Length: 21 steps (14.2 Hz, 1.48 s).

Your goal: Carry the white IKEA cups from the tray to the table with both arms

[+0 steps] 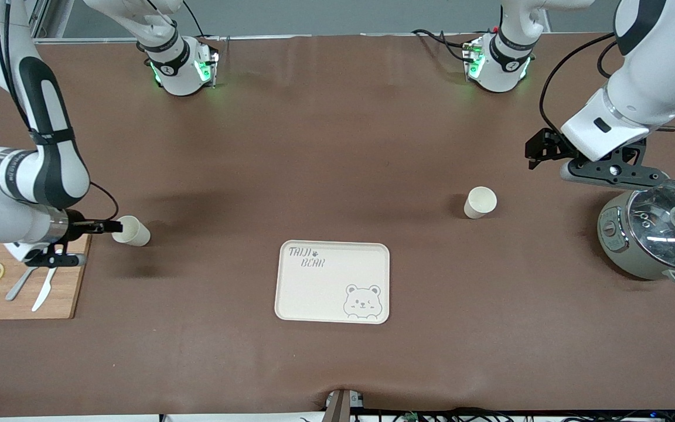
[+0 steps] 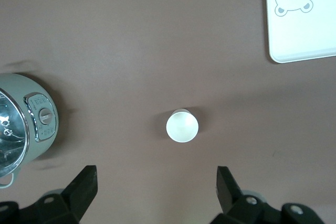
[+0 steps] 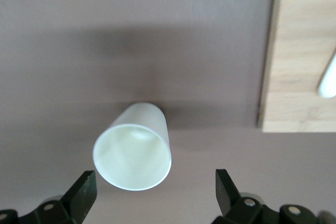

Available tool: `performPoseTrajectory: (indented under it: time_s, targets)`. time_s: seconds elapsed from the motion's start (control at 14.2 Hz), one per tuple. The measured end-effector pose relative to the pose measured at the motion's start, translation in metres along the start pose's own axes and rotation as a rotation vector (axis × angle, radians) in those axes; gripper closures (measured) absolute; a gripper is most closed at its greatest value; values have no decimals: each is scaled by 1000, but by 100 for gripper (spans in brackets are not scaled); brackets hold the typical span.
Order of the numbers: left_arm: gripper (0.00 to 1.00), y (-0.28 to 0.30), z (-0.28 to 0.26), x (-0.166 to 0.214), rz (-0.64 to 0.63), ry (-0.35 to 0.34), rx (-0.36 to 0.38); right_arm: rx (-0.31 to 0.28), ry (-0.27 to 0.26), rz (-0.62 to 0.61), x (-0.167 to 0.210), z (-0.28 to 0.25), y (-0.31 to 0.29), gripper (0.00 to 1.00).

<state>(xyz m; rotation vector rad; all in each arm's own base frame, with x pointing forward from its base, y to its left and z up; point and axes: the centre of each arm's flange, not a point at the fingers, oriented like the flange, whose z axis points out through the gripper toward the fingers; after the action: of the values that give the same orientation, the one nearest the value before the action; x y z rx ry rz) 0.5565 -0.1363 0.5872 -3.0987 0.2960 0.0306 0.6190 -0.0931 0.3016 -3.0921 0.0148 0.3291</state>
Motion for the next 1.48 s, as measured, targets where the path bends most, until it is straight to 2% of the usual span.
performPoseTrajectory:
  time_s: [0.28, 0.63, 0.92, 1.2, 1.34, 1.48]
  targets:
    - [0, 0, -1, 0, 0, 2, 0, 0, 4, -7, 9, -61, -2, 0]
    - [0, 0, -2, 0, 0, 5, 0, -12, 100, -19, 17, -141, -7, 0]
    - [0, 0, -3, 0, 0, 2, 0, -9, 143, -60, 13, -192, -32, 0]
    - [0, 2, -4, -2, 4, -8, 0, -3, 166, -68, 1, -223, -39, 0]
    - [0, 3, -7, -2, 6, -5, 0, 2, 151, -79, -16, -245, -47, 0]
    - [0, 3, -11, -2, 6, -1, 0, 2, 159, -76, -38, -273, -63, 0]
